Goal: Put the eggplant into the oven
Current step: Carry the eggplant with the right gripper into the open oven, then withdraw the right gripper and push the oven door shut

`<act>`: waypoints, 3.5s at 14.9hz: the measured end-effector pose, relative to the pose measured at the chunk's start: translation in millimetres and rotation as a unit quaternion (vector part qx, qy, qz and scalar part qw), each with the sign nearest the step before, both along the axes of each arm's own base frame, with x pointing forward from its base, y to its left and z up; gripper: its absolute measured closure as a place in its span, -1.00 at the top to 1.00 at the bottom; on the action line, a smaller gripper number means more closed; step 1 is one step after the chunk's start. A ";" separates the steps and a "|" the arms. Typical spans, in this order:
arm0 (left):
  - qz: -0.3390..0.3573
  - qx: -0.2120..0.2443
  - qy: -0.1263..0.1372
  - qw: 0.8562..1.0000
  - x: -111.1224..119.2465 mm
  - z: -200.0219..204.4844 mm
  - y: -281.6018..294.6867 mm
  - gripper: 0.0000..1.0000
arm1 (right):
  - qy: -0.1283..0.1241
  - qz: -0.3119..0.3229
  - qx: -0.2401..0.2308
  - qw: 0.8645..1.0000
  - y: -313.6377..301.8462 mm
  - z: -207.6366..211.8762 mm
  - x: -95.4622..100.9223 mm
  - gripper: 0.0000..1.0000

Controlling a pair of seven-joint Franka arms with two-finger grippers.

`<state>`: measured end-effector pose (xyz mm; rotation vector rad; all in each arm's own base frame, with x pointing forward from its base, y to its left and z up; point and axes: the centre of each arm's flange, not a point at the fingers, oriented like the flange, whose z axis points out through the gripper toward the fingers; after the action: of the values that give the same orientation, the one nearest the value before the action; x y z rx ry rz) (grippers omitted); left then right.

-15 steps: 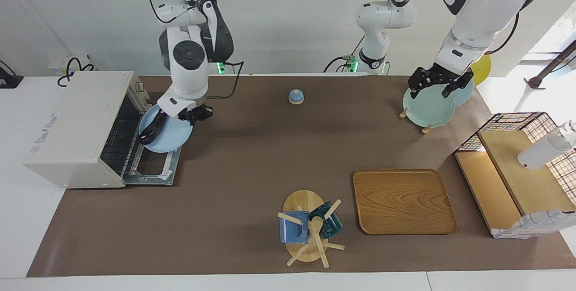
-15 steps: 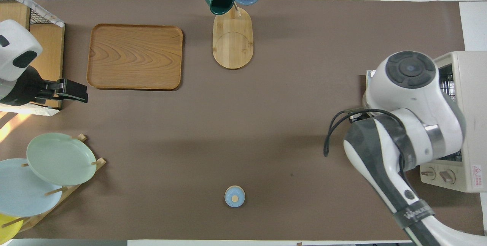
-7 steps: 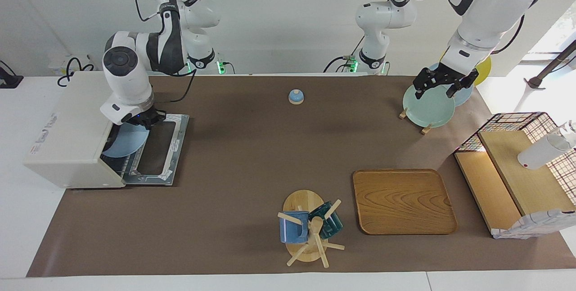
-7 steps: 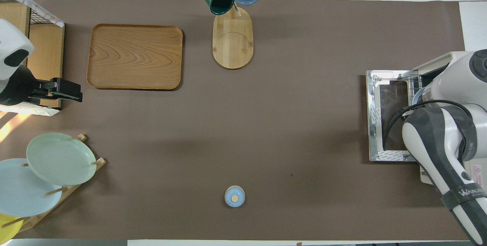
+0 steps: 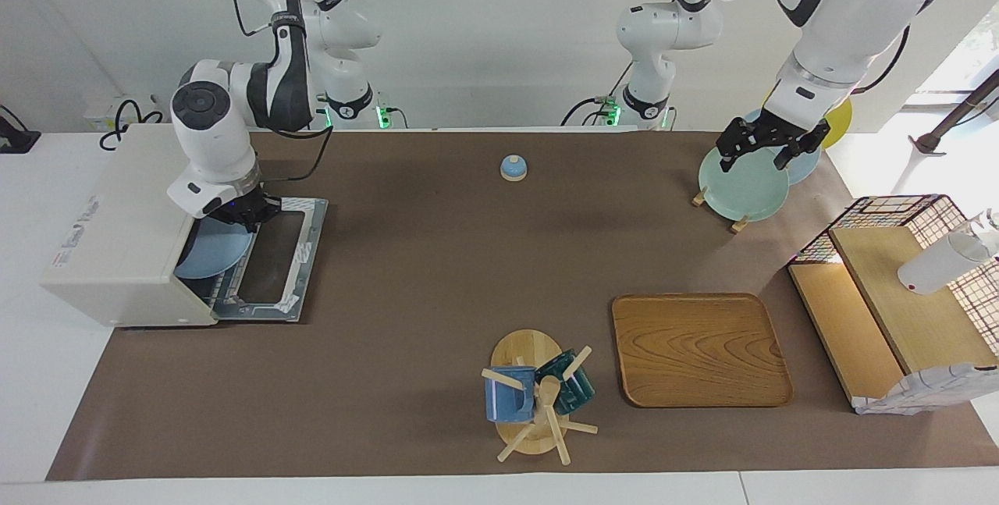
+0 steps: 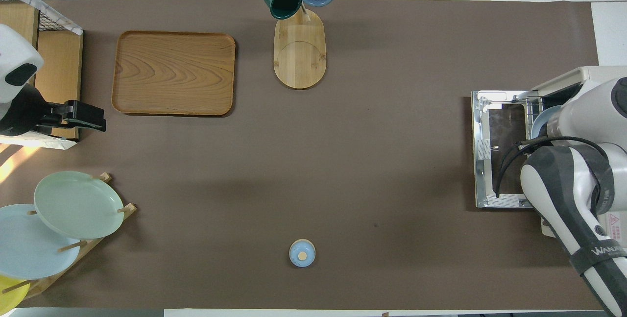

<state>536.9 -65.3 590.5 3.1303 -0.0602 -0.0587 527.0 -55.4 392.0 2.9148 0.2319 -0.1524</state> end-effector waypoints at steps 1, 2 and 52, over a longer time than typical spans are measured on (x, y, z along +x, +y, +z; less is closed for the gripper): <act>0.000 0.000 0.000 1.000 0.0 0.0 0.0 1.00 | -0.001 -0.001 0.000 1.000 -1.1 -1.0 -0.3 -0.88; 0.000 0.000 0.000 1.000 0.0 0.0 0.0 1.00 | -0.001 -0.002 0.000 1.000 -2.7 -1.7 -0.7 -0.88; 0.000 0.000 0.000 1.000 0.1 0.0 0.4 1.00 | 0.064 0.052 0.015 0.996 -13.5 119.0 13.9 -0.81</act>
<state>536.9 -64.9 590.5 3.1303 -0.0589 -0.0587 540.9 -68.8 511.1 2.9172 0.4089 -0.3228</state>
